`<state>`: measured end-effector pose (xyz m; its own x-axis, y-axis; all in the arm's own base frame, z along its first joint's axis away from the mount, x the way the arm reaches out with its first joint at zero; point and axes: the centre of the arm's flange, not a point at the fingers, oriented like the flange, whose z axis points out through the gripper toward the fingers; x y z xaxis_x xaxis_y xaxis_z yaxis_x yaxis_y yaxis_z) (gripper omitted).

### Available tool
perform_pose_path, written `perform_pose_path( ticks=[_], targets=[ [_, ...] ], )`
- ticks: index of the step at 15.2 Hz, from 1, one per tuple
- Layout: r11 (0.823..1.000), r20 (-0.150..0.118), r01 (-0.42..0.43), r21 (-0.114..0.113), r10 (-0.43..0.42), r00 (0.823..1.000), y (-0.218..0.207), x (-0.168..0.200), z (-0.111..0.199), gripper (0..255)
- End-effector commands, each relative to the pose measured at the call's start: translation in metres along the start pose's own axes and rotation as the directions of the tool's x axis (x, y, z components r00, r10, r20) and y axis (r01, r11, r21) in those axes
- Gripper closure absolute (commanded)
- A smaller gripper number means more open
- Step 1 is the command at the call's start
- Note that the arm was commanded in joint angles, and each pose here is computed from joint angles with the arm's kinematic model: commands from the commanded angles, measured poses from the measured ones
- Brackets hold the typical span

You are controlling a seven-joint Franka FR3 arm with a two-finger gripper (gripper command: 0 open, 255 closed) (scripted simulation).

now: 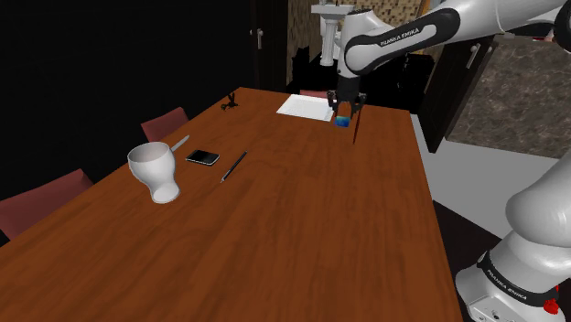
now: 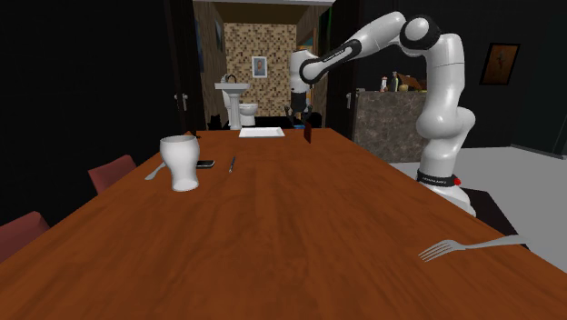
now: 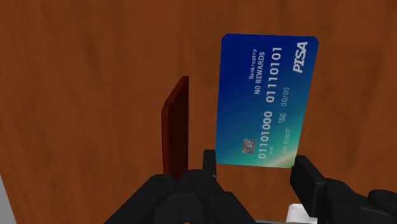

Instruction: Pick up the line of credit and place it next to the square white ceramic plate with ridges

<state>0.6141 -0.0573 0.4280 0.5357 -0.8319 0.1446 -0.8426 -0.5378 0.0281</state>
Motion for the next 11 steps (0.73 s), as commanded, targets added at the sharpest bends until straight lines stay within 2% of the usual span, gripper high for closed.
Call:
perform_pose_path(
  ticks=[1,11],
  targets=[
    [1.000,0.000,0.001,0.000,-0.001,1.000,0.009,0.025,0.004,255],
    [1.000,0.000,0.001,0.000,-0.001,1.000,0.010,0.024,0.052,255]
  ],
)
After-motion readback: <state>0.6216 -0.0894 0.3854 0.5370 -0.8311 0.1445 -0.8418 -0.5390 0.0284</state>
